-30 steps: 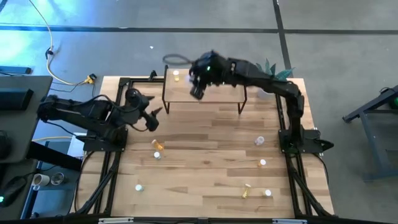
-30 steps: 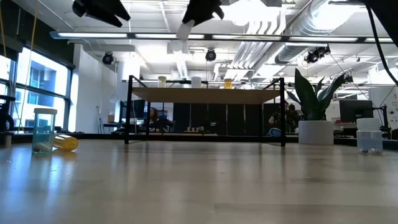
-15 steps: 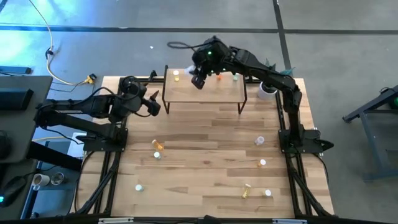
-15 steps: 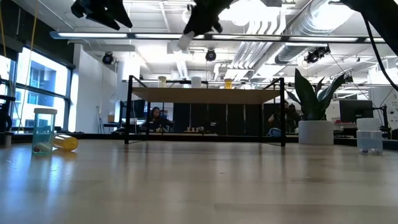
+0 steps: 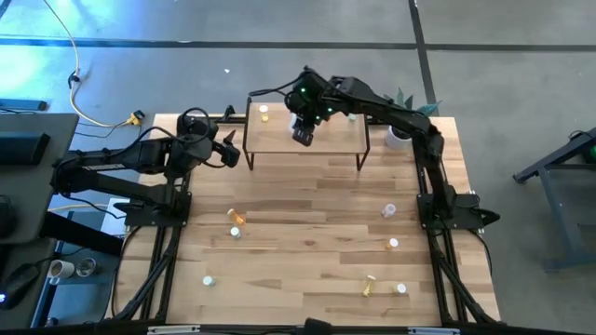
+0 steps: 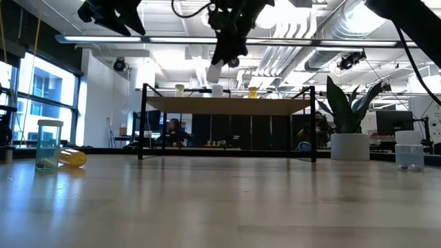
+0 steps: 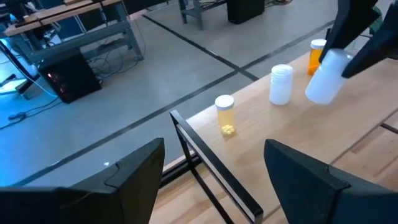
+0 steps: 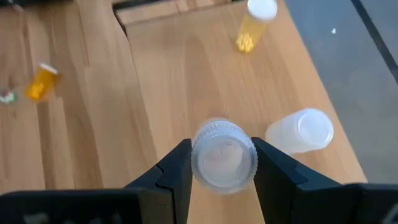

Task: Pick and place medicine bottles onto shelf by color
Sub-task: Put the bottom white medicine bottle on the shelf aligned with the other white medicine bottle

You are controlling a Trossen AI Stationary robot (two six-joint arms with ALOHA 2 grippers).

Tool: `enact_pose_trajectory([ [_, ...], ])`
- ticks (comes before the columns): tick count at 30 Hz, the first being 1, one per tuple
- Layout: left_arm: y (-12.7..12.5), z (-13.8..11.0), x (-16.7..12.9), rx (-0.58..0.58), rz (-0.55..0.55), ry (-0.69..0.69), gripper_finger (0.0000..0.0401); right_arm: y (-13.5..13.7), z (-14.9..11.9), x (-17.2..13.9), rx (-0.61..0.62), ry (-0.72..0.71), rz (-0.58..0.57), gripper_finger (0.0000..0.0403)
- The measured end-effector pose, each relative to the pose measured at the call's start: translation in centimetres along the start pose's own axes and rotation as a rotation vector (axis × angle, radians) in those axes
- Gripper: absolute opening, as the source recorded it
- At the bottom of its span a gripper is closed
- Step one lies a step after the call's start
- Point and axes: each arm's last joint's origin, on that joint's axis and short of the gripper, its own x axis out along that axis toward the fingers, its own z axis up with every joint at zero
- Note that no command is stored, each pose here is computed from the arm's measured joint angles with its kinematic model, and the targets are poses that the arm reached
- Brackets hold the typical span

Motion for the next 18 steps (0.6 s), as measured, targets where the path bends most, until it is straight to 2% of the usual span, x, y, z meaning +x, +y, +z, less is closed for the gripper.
enact_pose_trajectory([
  [6,0.0,0.0,0.0,-0.001,-0.013,0.006,0.0266,-0.4,-0.4,1.5,-0.031,0.051,0.005,0.0122],
  [18,0.0,0.0,0.0,0.007,-0.022,0.009,0.0266,-0.6,-0.7,2.0,-0.116,0.075,0.009,0.0122],
])
